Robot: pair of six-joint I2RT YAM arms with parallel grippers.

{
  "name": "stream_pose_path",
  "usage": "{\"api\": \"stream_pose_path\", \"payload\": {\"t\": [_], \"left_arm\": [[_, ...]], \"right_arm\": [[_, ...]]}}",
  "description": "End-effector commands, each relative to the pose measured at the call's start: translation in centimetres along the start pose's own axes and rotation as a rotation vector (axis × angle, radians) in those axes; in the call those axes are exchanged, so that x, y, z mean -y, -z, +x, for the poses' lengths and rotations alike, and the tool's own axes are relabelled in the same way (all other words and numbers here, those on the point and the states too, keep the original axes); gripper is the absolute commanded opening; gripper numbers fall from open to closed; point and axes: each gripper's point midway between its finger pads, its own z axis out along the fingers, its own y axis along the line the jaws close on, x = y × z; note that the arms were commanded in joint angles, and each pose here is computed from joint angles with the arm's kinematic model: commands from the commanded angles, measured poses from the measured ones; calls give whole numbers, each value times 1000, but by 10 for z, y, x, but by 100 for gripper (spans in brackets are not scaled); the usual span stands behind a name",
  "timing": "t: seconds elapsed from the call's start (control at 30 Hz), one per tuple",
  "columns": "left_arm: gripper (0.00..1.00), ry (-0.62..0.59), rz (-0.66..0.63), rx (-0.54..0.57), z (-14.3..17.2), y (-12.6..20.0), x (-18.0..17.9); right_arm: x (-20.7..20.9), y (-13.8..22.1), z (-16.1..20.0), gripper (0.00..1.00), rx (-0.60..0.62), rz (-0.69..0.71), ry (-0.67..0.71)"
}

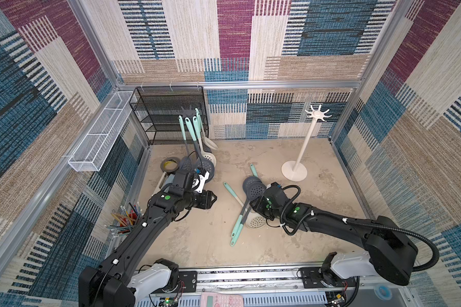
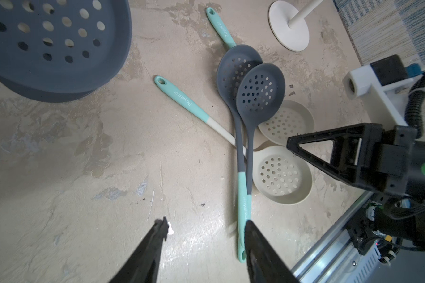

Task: Hang the skimmer on the kitchen utensil rack
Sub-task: Pick up the skimmer from the center of the board.

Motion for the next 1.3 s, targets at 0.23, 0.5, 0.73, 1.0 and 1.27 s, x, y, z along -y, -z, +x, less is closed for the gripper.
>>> {"api": "stream_pose_path", "payload": {"t": [0.23, 0.5, 0.73, 1.0, 1.27], "left_arm": [[54, -2, 34, 52, -9, 10, 10], [54, -4, 36, 54, -9, 11, 11], [54, -9, 31, 60, -9, 12, 11], [54, -12, 38, 65, -9, 14, 12], [54, -14, 44, 63, -9, 13, 14]], "right_arm": [[20, -6, -3, 40, 43, 69, -102], [21, -14, -3, 33, 43, 105, -110], [23, -27, -1, 31, 29, 147, -100], [25, -51, 7, 30, -6, 163, -84], [34, -73, 9, 30, -14, 223, -89]]}}
